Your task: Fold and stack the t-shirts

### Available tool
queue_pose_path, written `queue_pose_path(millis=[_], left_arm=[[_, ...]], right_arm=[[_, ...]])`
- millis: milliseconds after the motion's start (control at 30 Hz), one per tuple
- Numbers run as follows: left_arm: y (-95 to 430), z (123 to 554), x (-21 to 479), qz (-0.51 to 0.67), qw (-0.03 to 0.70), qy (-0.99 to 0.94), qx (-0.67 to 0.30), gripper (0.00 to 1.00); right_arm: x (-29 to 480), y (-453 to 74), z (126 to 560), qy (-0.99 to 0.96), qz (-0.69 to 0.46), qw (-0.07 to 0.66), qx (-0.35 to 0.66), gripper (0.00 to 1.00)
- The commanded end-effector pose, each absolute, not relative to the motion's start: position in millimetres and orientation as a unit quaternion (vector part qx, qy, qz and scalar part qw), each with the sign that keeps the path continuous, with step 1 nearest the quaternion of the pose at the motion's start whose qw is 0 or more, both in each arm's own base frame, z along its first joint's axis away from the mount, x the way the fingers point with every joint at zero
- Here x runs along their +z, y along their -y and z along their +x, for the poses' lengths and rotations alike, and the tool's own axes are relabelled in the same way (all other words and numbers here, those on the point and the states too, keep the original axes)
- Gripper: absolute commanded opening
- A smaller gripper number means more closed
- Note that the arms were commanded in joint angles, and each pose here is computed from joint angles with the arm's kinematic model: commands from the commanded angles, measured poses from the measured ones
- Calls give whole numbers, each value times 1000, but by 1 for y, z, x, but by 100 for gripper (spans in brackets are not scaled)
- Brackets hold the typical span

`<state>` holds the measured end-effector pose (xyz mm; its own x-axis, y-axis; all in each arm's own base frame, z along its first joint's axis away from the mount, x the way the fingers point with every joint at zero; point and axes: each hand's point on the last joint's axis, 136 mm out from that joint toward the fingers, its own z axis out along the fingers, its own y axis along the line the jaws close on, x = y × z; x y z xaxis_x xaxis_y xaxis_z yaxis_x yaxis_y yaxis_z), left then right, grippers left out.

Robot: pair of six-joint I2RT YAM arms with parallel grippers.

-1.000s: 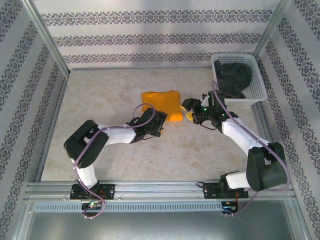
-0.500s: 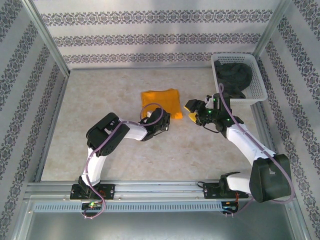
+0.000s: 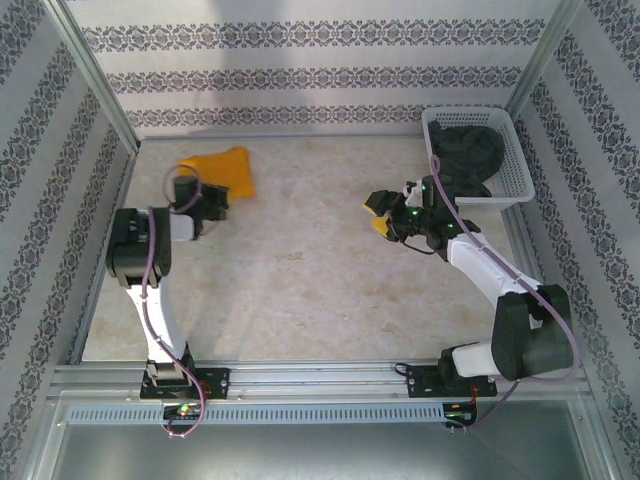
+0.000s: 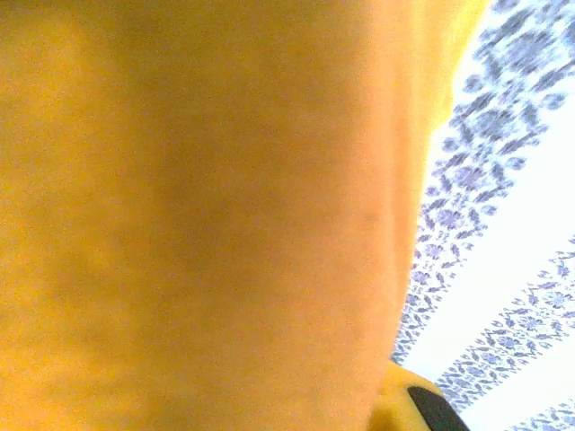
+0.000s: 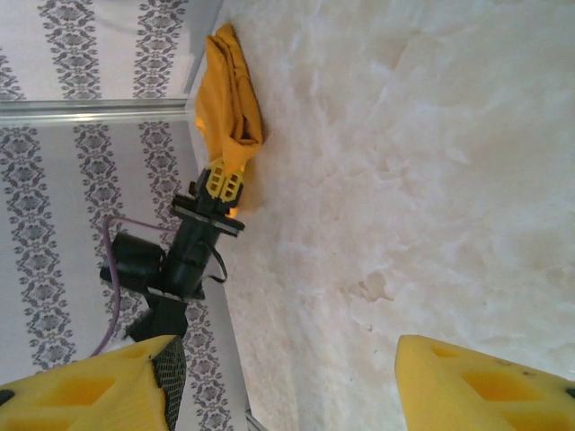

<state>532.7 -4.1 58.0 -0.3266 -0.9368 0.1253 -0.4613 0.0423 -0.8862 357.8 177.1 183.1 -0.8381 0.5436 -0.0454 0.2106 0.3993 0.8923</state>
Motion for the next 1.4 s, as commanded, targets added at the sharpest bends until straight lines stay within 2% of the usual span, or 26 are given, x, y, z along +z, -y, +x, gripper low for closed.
queue_pose_path(millis=[0,200,300,533,567,667,733,800,833,933,1067,1200,1267,1367], left_arm=[[-13,527,55,-399,222,-755,-470,0],[-69,525,36,-357,193,-822,-398,0],[-90,526,33,-369,202,-822,-383,0],[-98,536,40,-384,224,-805,-394,0],[-99,534,42,-386,228,-805,-388,8],[-102,524,69,-391,262,-805,-362,52],[-97,512,98,-391,286,-804,-346,100],[-85,498,124,-393,304,-800,-335,100],[-78,489,136,-396,316,-797,-328,100],[-58,455,165,-414,360,-787,-283,100],[-25,398,191,-409,463,-759,-203,100],[-15,342,204,-405,479,-777,-61,100],[-32,309,214,-399,474,-783,60,100],[-44,285,224,-306,474,-807,172,100]], right_arm=[[207,-194,367,-811,187,178,525,64],[213,-201,374,-811,184,177,526,64],[213,-203,377,-812,184,174,525,64],[228,-215,383,-800,157,192,546,65],[236,-217,384,-791,147,205,557,65],[263,-220,385,-768,122,250,578,67],[275,-218,386,-761,116,274,576,68],[282,-214,387,-757,119,292,572,72],[286,-211,388,-757,122,298,569,96],[281,-198,389,-768,154,301,544,98],[271,-170,387,-789,183,319,493,98],[264,-118,367,-851,175,377,322,98],[259,-94,354,-880,153,390,226,98],[250,-47,331,-895,166,410,60,98]])
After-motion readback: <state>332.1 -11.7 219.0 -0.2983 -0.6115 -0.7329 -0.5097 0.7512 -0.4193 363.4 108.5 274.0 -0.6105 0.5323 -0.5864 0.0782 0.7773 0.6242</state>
